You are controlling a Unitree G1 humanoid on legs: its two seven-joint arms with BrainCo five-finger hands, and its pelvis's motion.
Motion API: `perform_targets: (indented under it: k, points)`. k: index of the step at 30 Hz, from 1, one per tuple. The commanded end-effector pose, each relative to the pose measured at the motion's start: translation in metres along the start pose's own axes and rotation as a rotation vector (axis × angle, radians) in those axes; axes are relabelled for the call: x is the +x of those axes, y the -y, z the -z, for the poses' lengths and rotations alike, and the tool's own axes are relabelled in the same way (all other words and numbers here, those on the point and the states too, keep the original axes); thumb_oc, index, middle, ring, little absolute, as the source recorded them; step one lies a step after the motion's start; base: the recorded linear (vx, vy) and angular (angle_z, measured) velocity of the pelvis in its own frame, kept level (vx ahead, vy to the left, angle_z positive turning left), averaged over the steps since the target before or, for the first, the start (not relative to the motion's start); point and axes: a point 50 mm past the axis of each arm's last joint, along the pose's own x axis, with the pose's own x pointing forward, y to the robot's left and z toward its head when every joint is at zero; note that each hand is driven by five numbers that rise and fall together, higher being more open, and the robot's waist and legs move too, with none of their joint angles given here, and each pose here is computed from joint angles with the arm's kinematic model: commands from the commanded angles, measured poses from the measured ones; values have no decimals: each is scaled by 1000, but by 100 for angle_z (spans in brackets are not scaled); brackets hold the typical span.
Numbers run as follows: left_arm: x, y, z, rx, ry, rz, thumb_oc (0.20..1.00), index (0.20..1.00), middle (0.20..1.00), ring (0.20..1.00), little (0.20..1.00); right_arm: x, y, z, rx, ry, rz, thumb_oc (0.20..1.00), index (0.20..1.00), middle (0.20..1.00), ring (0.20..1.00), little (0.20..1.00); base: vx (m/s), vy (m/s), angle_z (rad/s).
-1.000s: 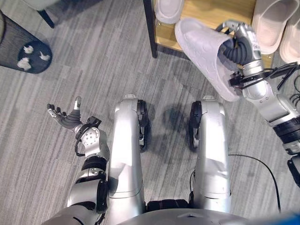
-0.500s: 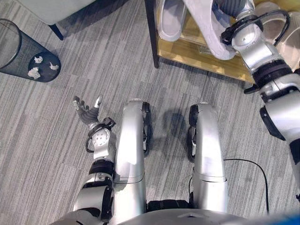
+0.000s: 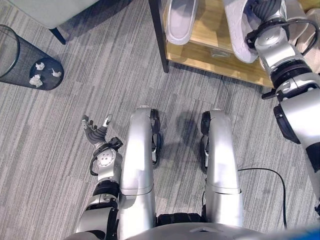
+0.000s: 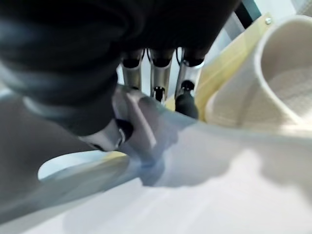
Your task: Arrange the slippers neatly on the shoe rack.
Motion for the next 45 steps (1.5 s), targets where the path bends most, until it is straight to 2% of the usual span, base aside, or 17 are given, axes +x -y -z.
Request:
perform_targets:
  k: [1,13,20,21,22,31,37,44,45]
  points:
    - [-21,29,6,-60,3,95,1000,1000,1000,1000,1000,9,22,-39,87,85,59,200,200,200,200,200,22,25,4]
    - [-33,27,16,-8,-27,132,1000,1000,1000,1000,1000,11,25,-28,106,19,15,200,200,200,200,200,24,33,1]
    - [-39,22,23,31,-44,145,1000,1000,1000,1000,1000,13,35,-25,146,1,46,200,200,200,200,200,33,26,3]
    - [-40,21,24,37,-47,144,1000,1000,1000,1000,1000,14,36,-25,143,-5,51,373,373,373,373,373,34,19,7]
    - [-40,19,26,40,-52,144,1000,1000,1000,1000,1000,14,38,-24,144,-13,61,1000,1000,1000,1000,1000,21,22,7]
    - [-48,5,37,67,-93,161,1000,1000,1000,1000,1000,16,52,-19,191,-58,110,1000,1000,1000,1000,1000,3,3,1]
    - [-55,1,44,76,-145,168,1000,1000,1000,1000,1000,16,51,-32,378,-16,132,1000,1000,1000,1000,1000,-17,4,5]
    - [-57,-2,44,114,-135,170,1000,1000,1000,1000,1000,15,47,-30,323,48,119,1000,1000,1000,1000,1000,-22,-11,0]
    - [-58,-3,45,110,-147,169,1000,1000,1000,1000,1000,11,36,-28,238,114,43,1000,1000,1000,1000,1000,-38,-32,-2]
